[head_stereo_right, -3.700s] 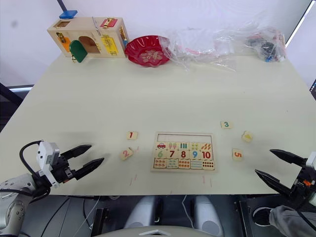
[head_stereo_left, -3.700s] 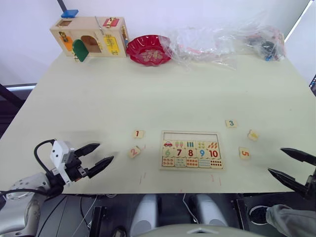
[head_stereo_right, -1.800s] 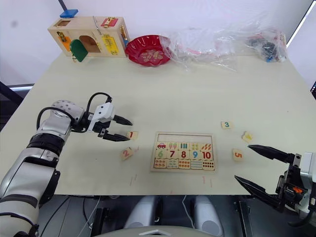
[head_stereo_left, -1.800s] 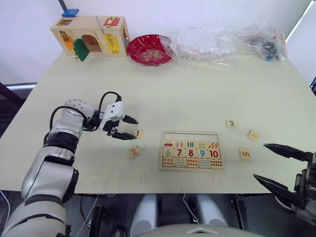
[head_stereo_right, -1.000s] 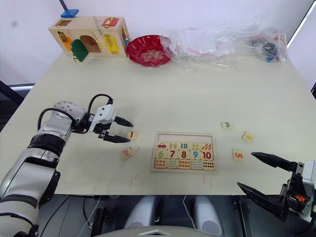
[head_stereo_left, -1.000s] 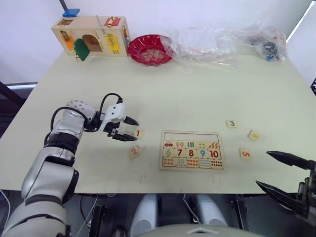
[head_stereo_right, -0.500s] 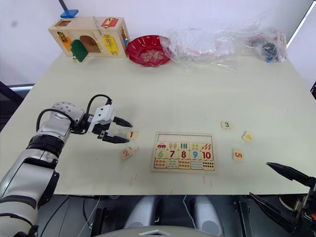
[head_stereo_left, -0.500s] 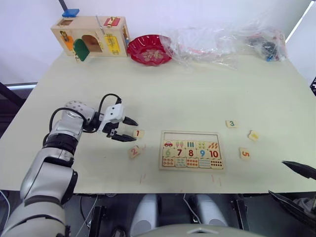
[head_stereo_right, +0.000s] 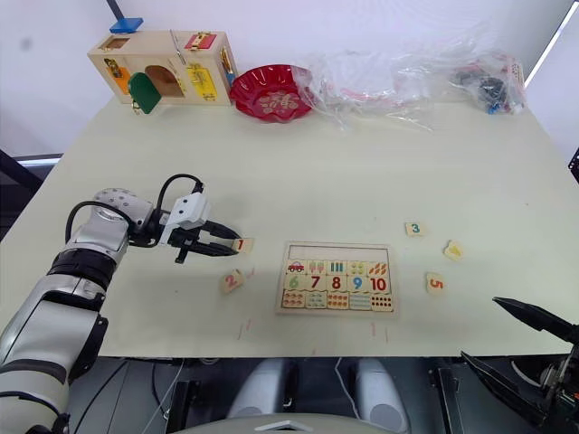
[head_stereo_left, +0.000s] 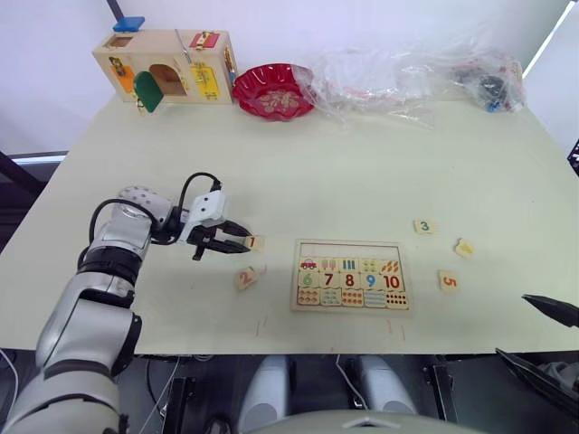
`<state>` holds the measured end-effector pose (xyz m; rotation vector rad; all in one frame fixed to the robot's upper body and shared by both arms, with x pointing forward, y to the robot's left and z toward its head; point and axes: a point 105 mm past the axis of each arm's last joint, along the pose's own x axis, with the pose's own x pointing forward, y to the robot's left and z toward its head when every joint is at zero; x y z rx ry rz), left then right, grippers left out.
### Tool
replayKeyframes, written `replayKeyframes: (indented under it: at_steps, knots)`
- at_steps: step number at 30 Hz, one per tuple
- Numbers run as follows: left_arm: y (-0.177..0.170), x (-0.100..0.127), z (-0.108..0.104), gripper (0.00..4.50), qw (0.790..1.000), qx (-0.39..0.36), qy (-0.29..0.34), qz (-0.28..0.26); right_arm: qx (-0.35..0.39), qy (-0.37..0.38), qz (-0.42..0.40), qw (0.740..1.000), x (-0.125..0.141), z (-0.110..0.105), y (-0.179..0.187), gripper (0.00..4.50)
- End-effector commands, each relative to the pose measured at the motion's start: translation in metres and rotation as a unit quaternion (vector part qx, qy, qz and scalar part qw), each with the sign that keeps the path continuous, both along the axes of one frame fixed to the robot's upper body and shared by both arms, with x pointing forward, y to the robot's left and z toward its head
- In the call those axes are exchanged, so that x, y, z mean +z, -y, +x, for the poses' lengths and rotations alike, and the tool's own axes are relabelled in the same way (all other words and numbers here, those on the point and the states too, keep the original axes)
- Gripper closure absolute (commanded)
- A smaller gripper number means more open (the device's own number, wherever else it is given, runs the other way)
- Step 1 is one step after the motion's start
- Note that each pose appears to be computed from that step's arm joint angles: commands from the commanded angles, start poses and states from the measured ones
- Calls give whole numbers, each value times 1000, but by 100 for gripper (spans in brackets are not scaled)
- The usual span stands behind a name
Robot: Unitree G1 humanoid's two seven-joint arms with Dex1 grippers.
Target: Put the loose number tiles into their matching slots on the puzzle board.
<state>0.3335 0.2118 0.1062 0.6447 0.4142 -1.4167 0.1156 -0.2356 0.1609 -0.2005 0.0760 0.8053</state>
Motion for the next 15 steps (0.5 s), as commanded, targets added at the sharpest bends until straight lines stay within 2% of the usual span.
replayKeyframes:
  at_steps: [1,5,9,15]
  knots:
    - [-2,7,-4,265,1000,-13,7,-3,5,10,0,1000,4,2,0,0]
    - [-2,9,-4,265,1000,-13,11,-8,9,11,2,1000,5,3,-1,0]
    - [4,26,-3,265,999,-11,20,-36,13,14,2,1000,7,5,-3,0]
    - [18,50,-17,265,998,-15,14,-56,17,20,7,1000,10,8,-7,0]
